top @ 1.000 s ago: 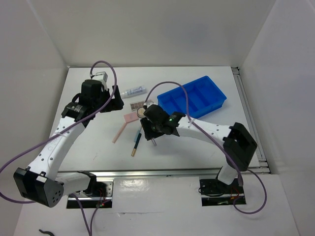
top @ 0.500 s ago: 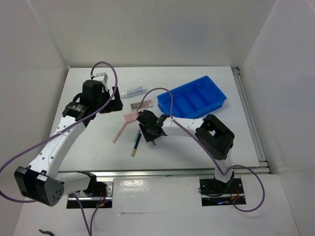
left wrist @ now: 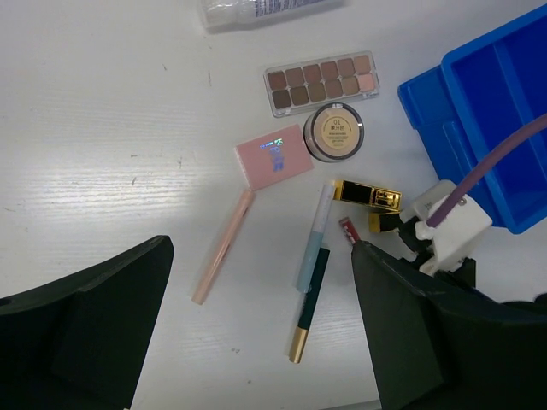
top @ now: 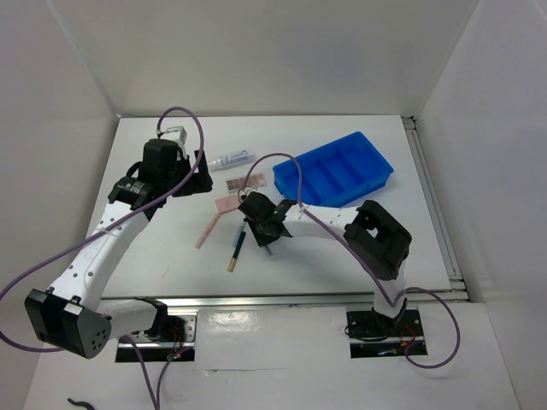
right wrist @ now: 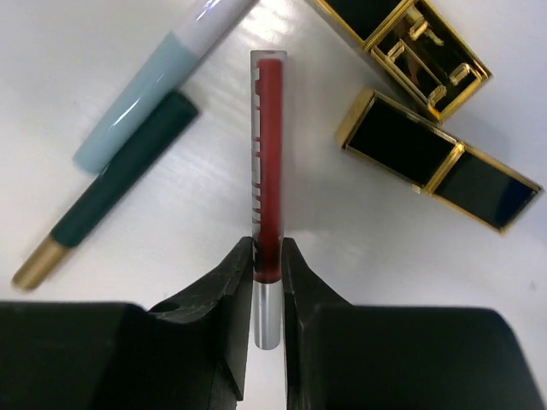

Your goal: Organize the makeup

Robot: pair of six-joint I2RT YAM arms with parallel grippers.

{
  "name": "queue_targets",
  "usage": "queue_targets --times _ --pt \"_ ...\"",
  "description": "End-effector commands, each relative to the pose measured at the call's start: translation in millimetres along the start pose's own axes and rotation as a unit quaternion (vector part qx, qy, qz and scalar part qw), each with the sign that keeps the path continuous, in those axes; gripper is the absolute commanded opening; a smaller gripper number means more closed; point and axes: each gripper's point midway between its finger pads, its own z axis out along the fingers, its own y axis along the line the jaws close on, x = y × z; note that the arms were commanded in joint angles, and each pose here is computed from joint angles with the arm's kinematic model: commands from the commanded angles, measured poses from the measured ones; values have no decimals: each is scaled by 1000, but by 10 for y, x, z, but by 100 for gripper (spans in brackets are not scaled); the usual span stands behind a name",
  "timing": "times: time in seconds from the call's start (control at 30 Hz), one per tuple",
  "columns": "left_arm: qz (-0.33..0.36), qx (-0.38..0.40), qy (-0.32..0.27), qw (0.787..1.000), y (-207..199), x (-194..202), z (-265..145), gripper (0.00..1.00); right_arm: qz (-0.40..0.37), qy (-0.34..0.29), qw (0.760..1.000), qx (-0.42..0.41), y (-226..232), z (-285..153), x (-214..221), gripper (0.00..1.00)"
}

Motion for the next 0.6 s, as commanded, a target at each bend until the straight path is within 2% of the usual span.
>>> queue_targets --times 0.0,0.2,0.3,0.47,0.57 --pt "6 6 -32 999 -38 -182 -85 100 -19 -45 999 -20 108 -466 -231 8" --pt "6 24 -34 999 -131 -288 -176 100 -20 -121 992 -4 0 -1170 -695 6" --pt "10 21 -41 999 -124 -334 -195 100 -10 -153 988 36 -272 -1371 -952 6" --pt "10 18 -33 999 -128 -330 -126 100 6 -176 978 114 -922 -1245 -1294 6" --pt "10 24 -36 999 -155 -357 -145 100 2 -164 975 149 -1214 -1087 -1341 6"
